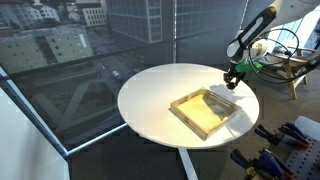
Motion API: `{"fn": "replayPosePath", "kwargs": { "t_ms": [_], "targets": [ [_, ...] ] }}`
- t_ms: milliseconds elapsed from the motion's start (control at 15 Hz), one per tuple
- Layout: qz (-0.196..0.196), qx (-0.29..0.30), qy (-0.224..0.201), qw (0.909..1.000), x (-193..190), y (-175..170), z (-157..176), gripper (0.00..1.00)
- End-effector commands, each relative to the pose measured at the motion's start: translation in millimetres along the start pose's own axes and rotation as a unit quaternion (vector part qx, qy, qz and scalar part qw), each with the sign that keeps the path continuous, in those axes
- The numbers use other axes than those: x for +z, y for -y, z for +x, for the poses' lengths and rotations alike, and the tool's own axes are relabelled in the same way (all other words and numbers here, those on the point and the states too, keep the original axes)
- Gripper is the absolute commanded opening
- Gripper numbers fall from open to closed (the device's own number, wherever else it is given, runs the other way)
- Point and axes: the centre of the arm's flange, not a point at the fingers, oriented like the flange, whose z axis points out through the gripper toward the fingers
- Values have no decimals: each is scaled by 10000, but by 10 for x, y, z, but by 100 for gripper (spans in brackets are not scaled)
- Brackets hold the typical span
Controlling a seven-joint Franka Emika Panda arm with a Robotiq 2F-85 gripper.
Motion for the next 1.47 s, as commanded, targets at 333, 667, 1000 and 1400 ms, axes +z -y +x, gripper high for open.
{"fn": "replayPosePath", "kwargs": {
  "t_ms": [333,667,1000,1400],
  "targets": [
    [128,-49,45,9999,206,-18,188,36],
    [103,-38,72,9999,297,-35,223,36],
    [81,-32,86,9999,346,-39,240,36],
    [53,-29,91,9999,379,-43,257,36]
  ]
}}
